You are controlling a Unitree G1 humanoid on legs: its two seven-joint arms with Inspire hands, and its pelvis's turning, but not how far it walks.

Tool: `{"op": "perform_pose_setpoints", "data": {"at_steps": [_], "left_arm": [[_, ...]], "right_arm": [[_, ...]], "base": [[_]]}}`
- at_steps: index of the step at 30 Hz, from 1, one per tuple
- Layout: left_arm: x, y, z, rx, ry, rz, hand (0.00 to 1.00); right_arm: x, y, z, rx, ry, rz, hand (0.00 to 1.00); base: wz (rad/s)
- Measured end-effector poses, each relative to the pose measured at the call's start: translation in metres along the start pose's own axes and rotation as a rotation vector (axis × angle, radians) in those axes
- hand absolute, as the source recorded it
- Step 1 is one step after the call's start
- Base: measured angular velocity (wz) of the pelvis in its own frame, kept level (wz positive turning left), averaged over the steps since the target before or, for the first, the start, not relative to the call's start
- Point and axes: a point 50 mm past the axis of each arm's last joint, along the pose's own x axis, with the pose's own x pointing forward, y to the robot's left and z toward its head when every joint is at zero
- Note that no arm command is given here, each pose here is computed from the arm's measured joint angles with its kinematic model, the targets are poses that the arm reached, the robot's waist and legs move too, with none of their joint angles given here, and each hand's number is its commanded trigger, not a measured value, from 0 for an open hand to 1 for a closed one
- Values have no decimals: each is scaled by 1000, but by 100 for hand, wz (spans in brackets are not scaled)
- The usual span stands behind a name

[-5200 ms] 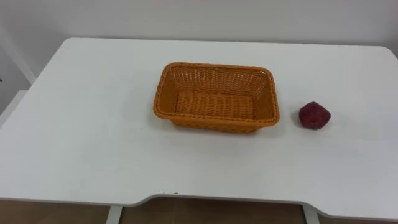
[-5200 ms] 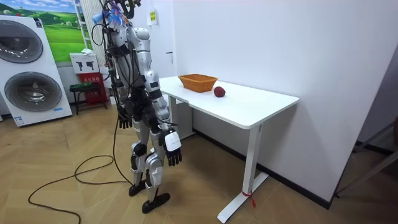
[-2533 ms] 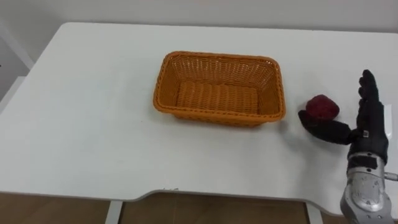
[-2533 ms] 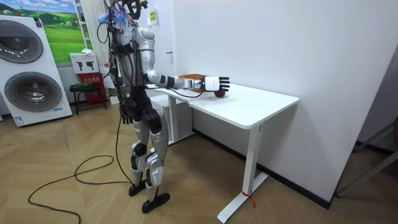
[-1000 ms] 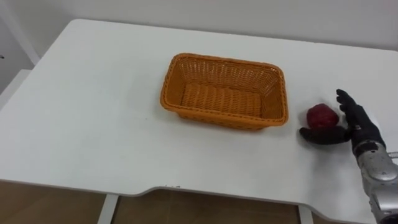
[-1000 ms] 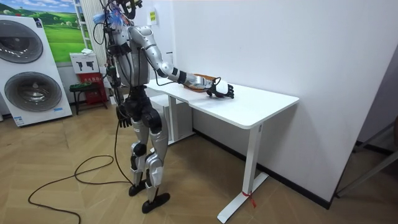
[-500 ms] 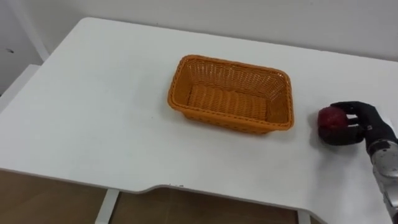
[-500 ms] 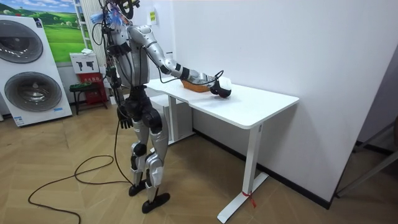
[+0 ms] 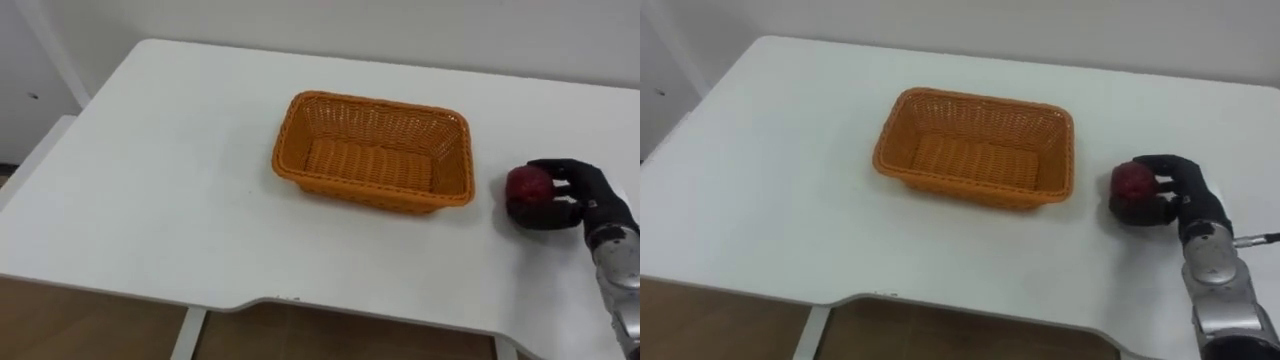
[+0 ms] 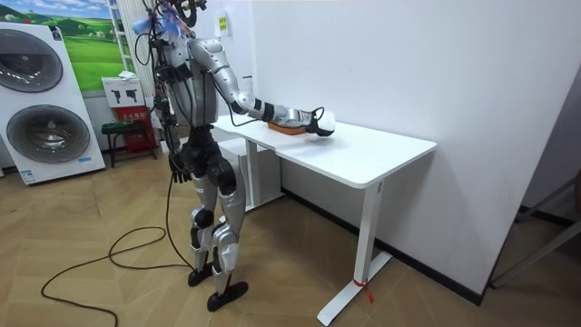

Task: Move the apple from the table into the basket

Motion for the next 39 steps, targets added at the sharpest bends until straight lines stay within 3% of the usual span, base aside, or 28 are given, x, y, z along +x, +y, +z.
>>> {"op": "perform_pose_setpoints", "data": {"at_steps": [6, 18, 19, 20, 29, 39], "left_arm": [[0, -4, -3, -12, 8, -8, 0], [-1, -10, -5, -8, 2, -18, 0], [0, -10, -4, -7, 1, -17, 0], [0, -11, -2, 1, -4, -17, 0], [2, -17, 13, 83, -34, -58, 0], [3, -20, 10, 80, -1, -86, 0]], "right_arm": [[-19, -3, 62, 120, -300, -75, 100], [-45, 14, 108, 144, -524, 39, 100], [-46, 16, 111, 134, -534, 54, 67], [-49, 21, 115, 112, -557, 89, 0], [-66, 68, 127, 11, -627, 414, 0], [-72, 74, 134, -37, -661, 441, 0]], "base": [[-2], [-3], [0], [0], [-2], [1]]}}
